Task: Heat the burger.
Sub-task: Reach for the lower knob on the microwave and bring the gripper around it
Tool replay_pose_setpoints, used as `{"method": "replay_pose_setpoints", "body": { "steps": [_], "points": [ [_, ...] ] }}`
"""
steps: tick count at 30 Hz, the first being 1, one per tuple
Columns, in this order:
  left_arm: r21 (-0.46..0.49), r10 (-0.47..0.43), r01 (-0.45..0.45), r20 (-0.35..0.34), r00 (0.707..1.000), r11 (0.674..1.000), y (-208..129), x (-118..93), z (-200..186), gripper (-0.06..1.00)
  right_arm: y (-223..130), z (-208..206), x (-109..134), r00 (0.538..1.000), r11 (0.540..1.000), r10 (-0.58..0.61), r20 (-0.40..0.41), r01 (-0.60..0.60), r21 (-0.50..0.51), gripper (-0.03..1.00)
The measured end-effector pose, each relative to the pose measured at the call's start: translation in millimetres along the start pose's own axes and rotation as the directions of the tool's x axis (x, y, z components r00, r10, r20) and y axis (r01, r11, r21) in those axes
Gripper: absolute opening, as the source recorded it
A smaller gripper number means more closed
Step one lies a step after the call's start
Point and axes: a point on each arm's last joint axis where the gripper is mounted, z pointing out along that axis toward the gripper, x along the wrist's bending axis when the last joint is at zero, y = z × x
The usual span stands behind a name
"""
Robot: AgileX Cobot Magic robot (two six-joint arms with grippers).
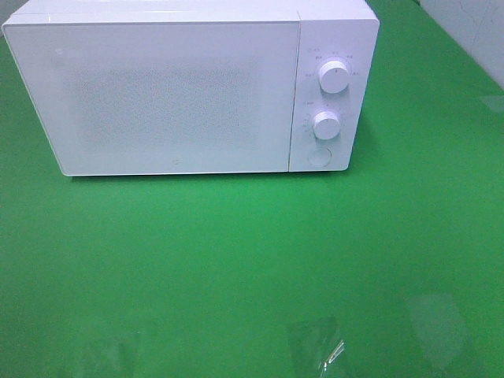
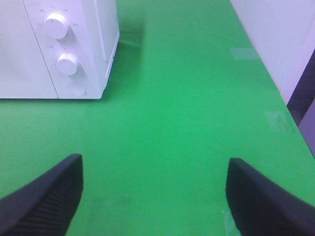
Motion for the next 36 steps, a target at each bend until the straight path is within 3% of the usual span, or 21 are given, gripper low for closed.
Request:
{"method": "replay_pose_setpoints", "body": {
  "steps": [7,36],
  "points": [
    [0.000,0.000,0.000,0.000,1.000,1.000,0.0,0.0,0.0,0.99,19.0,11.9,3.0,1.000,0.994,-0.007,-0.017,0.005,-0.105,0.76],
    [0.000,0.000,0.000,0.000,1.000,1.000,0.0,0.0,0.0,0.99,48.9,115.0,19.1,0.996,0.984,-0.023,-0.082,0.007,-0.179,0.76]
  ]
}}
